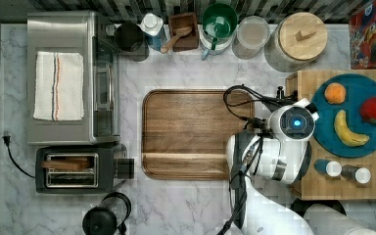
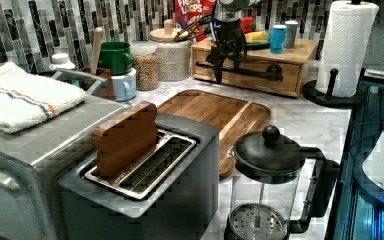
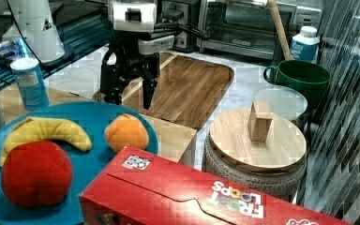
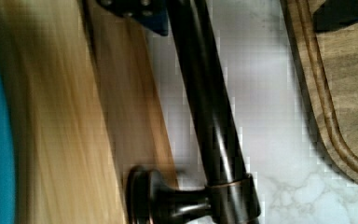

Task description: Open the drawer.

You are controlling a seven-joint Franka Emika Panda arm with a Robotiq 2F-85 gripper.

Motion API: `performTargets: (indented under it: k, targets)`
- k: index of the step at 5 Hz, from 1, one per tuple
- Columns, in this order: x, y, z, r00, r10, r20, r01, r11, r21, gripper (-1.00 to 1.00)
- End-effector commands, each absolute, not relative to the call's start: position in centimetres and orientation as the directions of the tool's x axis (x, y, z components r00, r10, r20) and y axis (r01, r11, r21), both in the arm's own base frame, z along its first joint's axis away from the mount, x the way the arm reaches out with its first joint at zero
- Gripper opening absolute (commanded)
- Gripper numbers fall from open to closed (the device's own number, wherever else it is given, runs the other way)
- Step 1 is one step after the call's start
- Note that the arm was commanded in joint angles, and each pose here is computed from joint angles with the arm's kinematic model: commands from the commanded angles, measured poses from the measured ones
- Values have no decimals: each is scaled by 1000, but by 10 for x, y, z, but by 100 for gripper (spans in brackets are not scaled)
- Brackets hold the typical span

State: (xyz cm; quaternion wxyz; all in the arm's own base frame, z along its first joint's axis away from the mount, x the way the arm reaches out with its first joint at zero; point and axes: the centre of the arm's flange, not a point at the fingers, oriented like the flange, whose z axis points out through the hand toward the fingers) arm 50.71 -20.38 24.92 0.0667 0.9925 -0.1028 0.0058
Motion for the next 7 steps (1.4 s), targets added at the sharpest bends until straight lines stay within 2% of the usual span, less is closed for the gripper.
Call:
performTargets:
  k: [1, 3, 5, 7]
  targets:
    - [528, -29, 236, 998, 14, 66, 11, -998, 57, 100]
    - [518, 29, 230, 998, 29, 53, 27, -999, 39, 100]
    - [514, 79, 237, 998, -53, 33, -53, -998, 25, 100]
    - [516, 81, 246, 988, -152, 13, -152, -986, 67, 100]
